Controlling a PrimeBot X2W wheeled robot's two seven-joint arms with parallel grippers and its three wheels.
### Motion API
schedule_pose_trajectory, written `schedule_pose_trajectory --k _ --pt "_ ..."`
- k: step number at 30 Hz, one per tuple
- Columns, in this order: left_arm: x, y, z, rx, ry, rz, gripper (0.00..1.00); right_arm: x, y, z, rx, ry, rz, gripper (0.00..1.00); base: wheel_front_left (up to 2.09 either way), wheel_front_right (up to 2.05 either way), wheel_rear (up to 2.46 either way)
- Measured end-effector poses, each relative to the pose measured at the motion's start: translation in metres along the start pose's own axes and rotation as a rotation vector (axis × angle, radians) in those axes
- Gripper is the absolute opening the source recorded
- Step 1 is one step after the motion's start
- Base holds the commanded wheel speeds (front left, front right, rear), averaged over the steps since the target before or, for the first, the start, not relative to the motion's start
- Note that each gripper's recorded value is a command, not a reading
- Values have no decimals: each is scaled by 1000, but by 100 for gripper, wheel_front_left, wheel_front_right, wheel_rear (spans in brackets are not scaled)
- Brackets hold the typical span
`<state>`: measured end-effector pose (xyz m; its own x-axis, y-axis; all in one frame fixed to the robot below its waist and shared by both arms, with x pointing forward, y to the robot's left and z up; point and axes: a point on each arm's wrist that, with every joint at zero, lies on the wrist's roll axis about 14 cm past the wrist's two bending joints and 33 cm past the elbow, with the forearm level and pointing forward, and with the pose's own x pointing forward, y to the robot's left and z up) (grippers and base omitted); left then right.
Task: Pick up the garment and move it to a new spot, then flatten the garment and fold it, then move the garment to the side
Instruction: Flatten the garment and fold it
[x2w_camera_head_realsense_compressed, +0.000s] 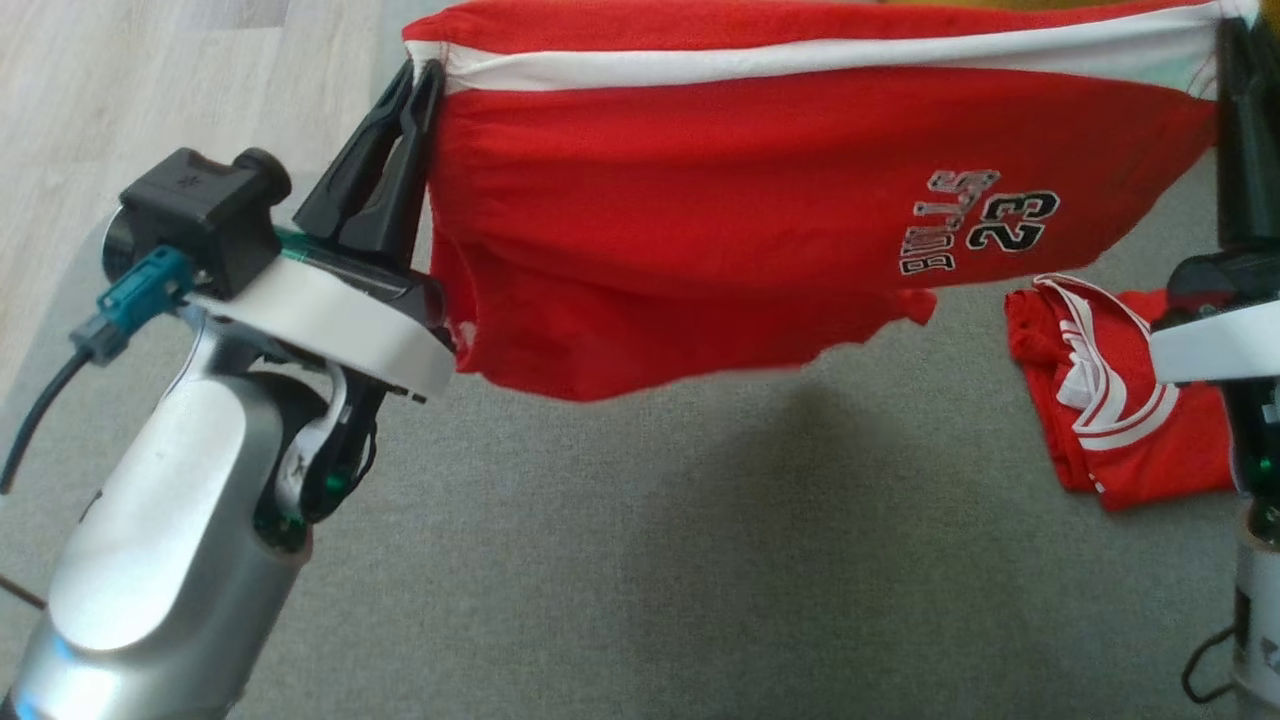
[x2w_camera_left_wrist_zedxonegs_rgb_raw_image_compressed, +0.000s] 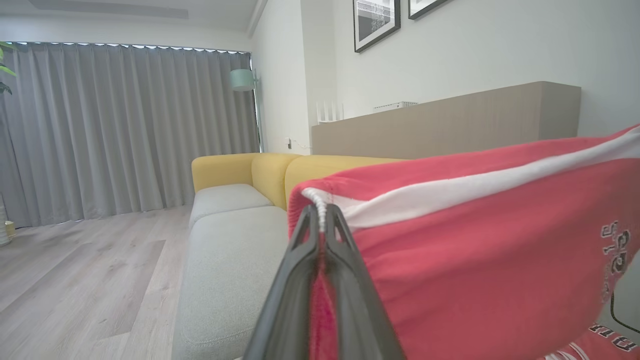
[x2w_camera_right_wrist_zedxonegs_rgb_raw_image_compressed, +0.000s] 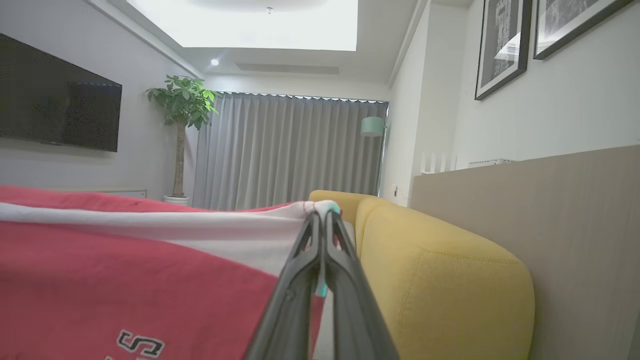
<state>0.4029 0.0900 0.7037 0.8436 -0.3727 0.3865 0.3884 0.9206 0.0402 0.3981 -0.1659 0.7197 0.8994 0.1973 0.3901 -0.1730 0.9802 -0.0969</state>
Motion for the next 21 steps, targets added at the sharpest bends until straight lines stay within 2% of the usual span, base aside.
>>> schedule_pose_trajectory --k 4,9,14,17,21 --pt "0 3 -5 -23 13 14 0 3 -1 -4 16 15 -4 0 0 0 0" --pt "7 11 -33 -72 71 35 0 21 -6 -31 34 83 -13 0 0 0 0" --pt "53 29 -48 -84 59 55 0 76 -4 -47 60 90 11 0 0 0 0" --pt "96 51 -48 -77 1 101 0 128 -4 -46 34 41 26 0 0 0 0" --pt "121 65 -63 -45 19 138 0 165 5 -53 46 24 41 0 0 0 0"
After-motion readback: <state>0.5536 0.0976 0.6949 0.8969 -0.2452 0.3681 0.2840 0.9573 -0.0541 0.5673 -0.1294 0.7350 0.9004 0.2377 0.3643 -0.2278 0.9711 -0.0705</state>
